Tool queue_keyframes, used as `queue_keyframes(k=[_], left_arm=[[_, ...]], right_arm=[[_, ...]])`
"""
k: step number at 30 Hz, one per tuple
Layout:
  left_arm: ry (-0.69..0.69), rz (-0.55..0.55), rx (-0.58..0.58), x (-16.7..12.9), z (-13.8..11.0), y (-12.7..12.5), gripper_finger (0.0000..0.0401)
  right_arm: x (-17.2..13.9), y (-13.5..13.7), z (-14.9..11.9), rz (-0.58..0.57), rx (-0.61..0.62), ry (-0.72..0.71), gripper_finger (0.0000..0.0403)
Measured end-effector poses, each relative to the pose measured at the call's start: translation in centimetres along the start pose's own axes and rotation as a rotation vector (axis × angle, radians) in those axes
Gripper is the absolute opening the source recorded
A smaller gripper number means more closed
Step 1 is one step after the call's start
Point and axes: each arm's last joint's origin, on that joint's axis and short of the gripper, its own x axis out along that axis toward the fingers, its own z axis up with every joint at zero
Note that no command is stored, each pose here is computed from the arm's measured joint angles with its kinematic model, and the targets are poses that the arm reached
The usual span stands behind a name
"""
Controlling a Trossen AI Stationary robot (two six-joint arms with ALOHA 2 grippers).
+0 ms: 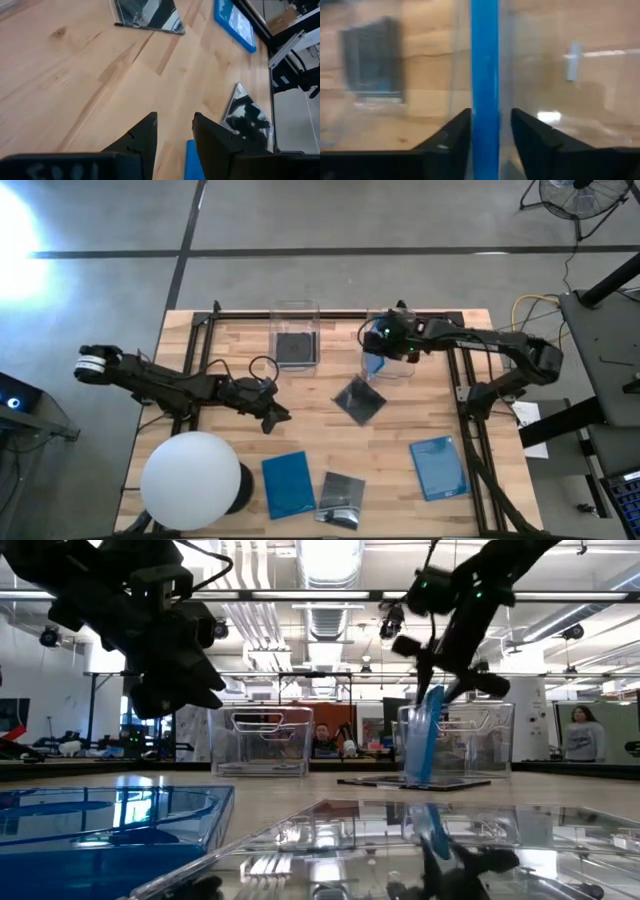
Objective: Pick & place jewel cases by type
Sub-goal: Put the blue cd case into the right transparent bin, then stack the blue CD case into the right transparent bin
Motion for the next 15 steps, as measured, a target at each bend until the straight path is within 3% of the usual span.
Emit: queue_keyframes(k=[3, 7, 11, 13, 15], left_arm=[[0.005, 0.004, 0.000, 0.0, -0.1, 0.0, 0.0106], [0.008, 0.001, 0.001, 0.0, -0.1, 0.0, 0.0106], [0.008, 0.000, -0.009, 0.0, -0.1, -0.1, 0.0106], [0.010, -0.002, -0.009, 0.0, -0.1, -0.1, 0.0106], [0.039, -0.025, -0.005, 0.1, -0.3, -0.1, 0.0106]], right_arm=[[-0.7, -0.6, -1.1, -0.189, -0.059, 0.046, 0.0194], [-4.2, -0.7, -2.8, -0.395, -0.162, -0.081, 0.0255], [-9.8, 0.5, -5.1, -0.379, -0.358, -0.115, 0.0300], [-11.4, 0.9, -7.6, -0.291, -0.471, -0.003, 0.0309], [-11.2, 0.8, -10.5, -0.220, -0.468, 0.165, 0.0310]])
